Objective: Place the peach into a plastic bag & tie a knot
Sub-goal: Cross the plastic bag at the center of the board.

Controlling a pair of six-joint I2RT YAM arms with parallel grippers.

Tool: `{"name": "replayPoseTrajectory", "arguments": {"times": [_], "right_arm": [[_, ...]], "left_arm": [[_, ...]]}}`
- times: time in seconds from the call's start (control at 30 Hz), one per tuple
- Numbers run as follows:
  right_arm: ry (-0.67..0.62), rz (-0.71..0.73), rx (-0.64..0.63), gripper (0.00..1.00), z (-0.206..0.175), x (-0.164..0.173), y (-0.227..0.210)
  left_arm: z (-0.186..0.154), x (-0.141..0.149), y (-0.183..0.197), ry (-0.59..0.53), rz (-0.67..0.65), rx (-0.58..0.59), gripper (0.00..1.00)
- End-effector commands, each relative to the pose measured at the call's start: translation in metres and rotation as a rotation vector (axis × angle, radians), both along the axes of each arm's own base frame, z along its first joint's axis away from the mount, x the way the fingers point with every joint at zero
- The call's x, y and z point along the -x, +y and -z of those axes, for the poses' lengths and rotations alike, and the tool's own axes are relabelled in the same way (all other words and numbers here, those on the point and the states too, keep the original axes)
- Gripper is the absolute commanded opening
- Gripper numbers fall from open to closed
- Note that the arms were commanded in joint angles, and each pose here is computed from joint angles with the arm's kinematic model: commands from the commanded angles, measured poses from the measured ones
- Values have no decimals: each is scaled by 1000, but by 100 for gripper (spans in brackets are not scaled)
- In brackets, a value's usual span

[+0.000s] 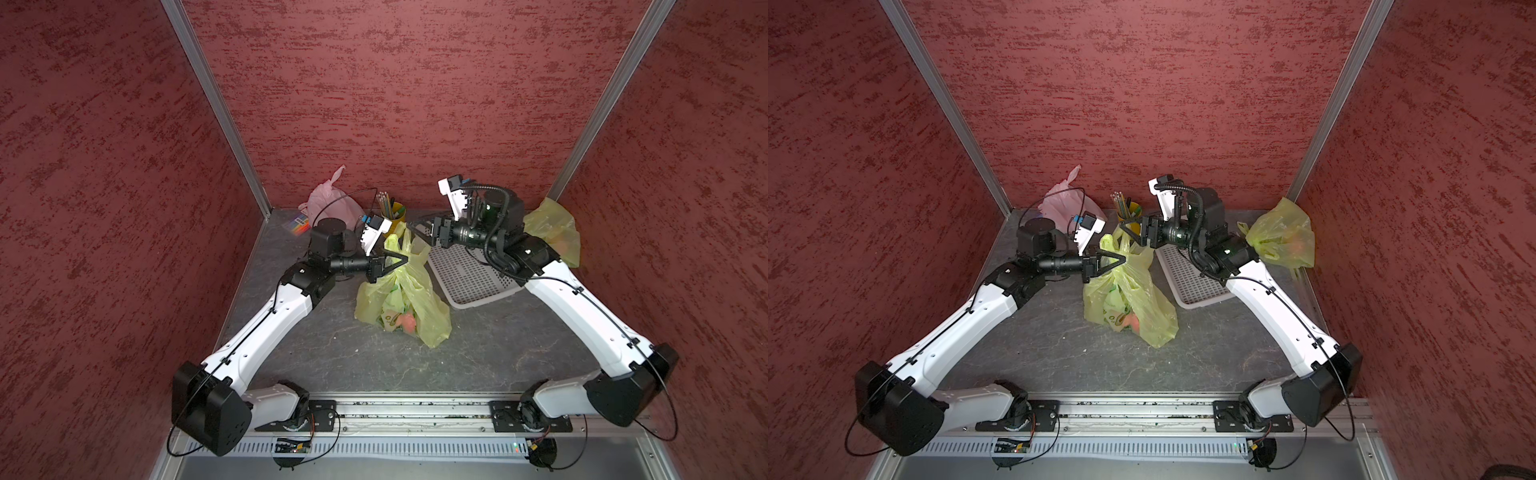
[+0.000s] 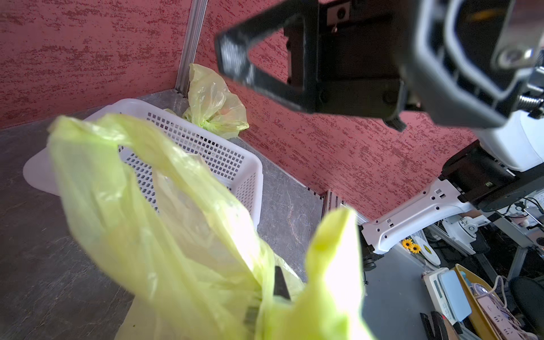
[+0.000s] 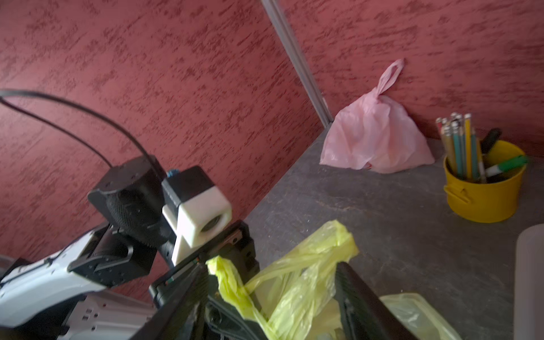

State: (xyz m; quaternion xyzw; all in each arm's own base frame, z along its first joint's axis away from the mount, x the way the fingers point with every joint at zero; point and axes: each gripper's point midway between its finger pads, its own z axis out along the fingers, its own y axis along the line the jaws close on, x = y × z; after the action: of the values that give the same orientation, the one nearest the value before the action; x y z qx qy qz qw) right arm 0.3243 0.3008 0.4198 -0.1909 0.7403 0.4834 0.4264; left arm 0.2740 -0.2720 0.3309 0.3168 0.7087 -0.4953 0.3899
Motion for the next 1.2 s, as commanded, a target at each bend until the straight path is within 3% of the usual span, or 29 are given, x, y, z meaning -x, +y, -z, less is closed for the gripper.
{"name": "replayPoseTrajectory", "arguments": {"times": [0.0,0.23,0.37,0.5,0.67,0.77,0.87,1.0,1.17], "right_arm": [[115,45,54,79,33,-18,6],[190,-27,42,82,54,-33,29],[212,-75,23,74,59,-38,41],[182,-101,-18,48,47,-36,44],[147,-124,-55,0,30,-25,41],[143,-127,-73,0,27,-19,38],[148,-113,-80,0,28,-15,34],[136,-82,-93,0,26,-10,26],[112,-29,-117,0,18,-2,14]], "left_arm": [[-3,3,2,-24,3,0,0],[-2,4,1,-18,10,-1,0],[-2,4,1,-17,9,-2,0],[3,3,1,-5,4,-15,0],[21,-8,5,40,-42,-44,2],[32,-14,5,68,-63,-47,15],[41,-18,5,87,-74,-46,22],[50,-23,4,111,-81,-45,26],[56,-33,8,133,-117,-38,23]]}}
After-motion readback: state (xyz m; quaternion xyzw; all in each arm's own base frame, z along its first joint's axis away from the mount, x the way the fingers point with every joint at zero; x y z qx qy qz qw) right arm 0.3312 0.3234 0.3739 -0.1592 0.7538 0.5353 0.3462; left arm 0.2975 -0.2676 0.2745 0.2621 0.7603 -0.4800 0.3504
